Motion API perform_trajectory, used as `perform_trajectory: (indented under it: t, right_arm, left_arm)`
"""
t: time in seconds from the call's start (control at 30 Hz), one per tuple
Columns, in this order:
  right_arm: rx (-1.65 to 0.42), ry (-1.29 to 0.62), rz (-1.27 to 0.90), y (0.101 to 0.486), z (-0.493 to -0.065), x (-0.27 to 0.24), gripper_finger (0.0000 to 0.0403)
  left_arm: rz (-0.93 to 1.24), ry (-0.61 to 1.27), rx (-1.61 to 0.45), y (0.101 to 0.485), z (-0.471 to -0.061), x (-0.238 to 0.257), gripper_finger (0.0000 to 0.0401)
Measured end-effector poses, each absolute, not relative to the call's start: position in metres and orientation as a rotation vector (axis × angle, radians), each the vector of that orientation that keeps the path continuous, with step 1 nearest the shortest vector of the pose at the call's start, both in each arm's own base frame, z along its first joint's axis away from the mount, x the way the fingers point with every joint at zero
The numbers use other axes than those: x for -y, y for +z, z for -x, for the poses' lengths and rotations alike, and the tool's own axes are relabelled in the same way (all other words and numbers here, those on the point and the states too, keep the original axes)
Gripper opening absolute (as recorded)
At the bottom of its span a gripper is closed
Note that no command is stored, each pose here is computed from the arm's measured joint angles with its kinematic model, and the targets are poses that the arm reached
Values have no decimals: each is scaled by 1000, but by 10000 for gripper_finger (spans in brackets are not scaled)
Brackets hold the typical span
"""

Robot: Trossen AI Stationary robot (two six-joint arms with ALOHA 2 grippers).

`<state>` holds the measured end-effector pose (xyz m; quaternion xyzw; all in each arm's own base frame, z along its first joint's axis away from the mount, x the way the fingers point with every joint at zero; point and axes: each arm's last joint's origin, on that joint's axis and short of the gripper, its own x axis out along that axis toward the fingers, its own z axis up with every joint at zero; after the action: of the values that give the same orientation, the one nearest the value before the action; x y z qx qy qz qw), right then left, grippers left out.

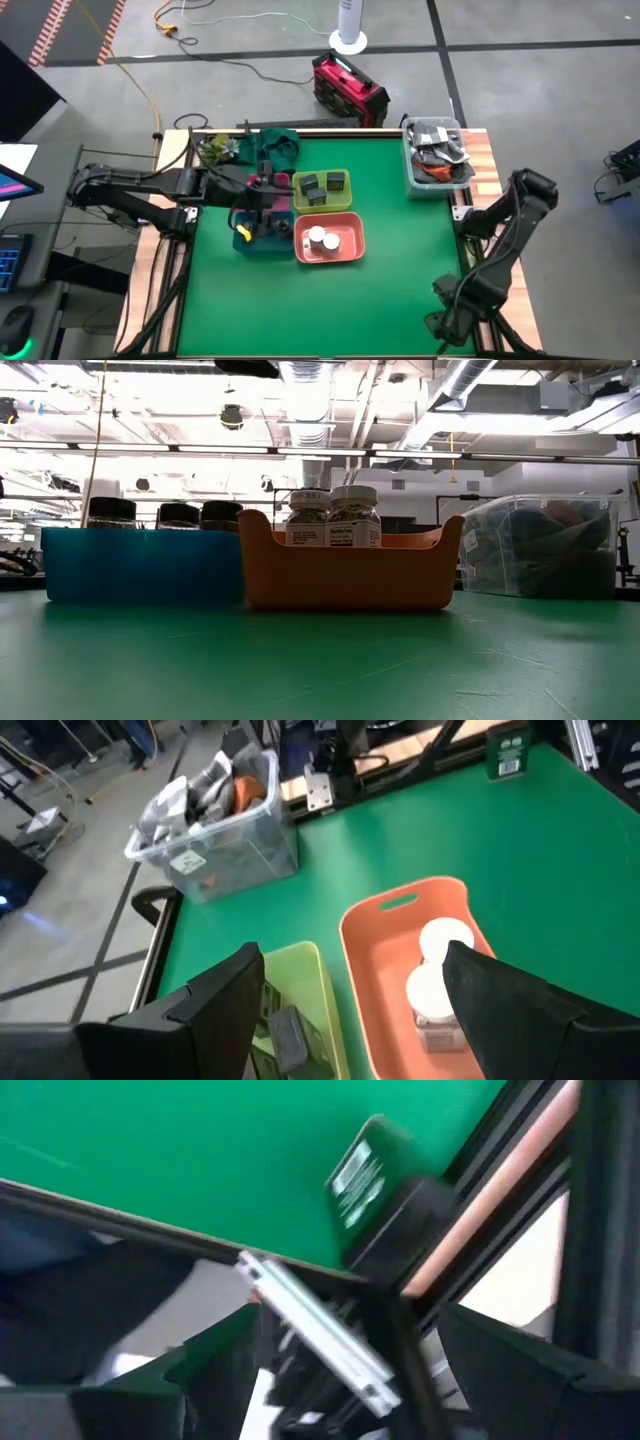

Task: Sort spices by type
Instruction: Put the black seasoning can into the yellow bin

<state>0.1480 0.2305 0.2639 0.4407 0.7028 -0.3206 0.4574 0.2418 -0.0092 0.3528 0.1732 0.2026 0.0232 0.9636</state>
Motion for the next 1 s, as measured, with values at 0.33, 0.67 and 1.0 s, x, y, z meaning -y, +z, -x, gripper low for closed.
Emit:
perform_trajectory:
  t: [0.33,0.67,1.0]
  right_arm:
    - [-1800,-836,-940,235,-154,-244,333]
    - [-1880,-822,-836,215,-159,-252,333]
    - [-1864,-909,-886,206,-162,-249,333]
  left_arm:
    - [-297,56,-405,353,-242,10,292]
    - [-284,48,-389,354,-244,13,292]
    - [-292,49,-385,354,-244,13,292]
